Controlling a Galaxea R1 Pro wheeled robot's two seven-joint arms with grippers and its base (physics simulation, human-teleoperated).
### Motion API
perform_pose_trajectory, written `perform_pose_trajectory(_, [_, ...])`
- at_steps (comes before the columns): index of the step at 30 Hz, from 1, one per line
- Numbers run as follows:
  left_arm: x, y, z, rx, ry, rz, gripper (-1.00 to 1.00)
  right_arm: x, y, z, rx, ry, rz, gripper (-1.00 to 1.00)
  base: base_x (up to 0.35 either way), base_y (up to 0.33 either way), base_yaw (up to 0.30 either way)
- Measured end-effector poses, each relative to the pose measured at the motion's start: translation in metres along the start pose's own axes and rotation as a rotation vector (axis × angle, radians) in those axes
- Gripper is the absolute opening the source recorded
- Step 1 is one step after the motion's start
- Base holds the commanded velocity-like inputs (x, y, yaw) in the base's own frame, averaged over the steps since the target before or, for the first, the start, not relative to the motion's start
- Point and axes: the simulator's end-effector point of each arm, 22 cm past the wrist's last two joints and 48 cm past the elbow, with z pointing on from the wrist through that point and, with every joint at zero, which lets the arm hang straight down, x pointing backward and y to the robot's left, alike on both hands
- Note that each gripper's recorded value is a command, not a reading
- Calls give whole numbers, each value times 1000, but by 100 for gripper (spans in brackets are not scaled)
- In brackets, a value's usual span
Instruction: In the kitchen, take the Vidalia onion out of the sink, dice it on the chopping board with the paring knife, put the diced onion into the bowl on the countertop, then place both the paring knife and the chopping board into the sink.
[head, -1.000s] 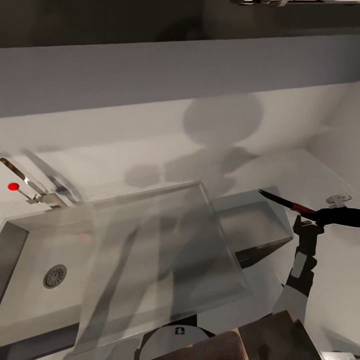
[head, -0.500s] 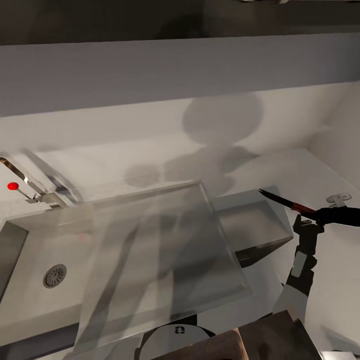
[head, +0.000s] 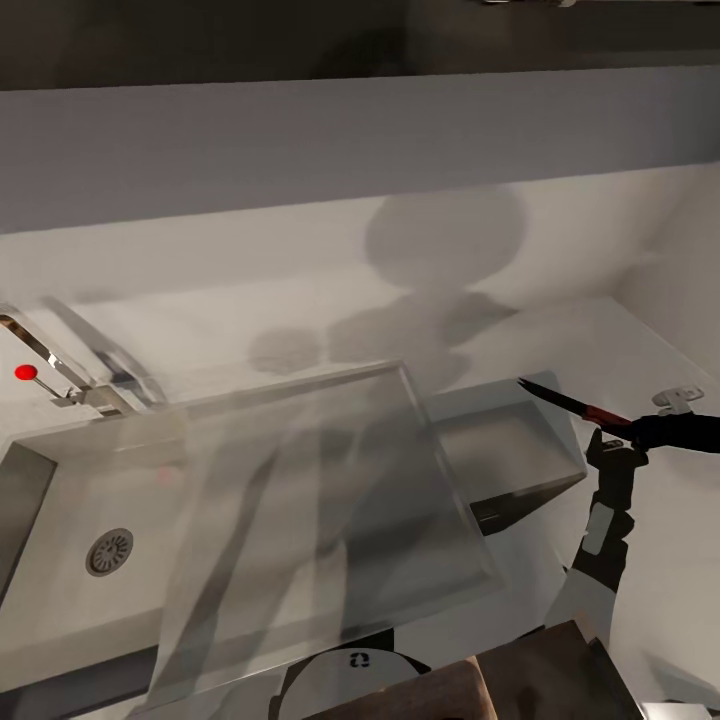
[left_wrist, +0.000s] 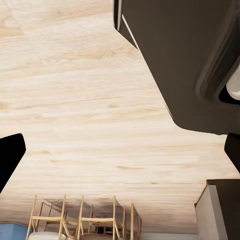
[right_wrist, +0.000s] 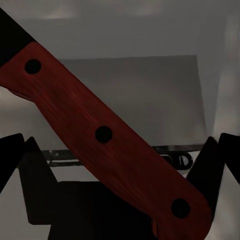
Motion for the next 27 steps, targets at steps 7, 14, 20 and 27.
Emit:
perform_pose_trajectory(7, [0, 0, 0, 0, 0, 0, 100, 0, 0, 0, 0, 0, -1, -100, 0, 0, 0])
perform_pose_trajectory(14, [0, 0, 0, 0, 0, 0, 100, 0, 0, 0, 0, 0, 0, -100, 0, 0, 0])
perform_pose_trajectory(20, [0, 0, 0, 0, 0, 0, 100, 0, 0, 0, 0, 0, -1, -100, 0, 0, 0])
perform_pose_trajectory(27, [-1, 0, -1, 0, -4, 0, 100, 0, 1, 0, 2, 2, 1, -100, 0, 0, 0])
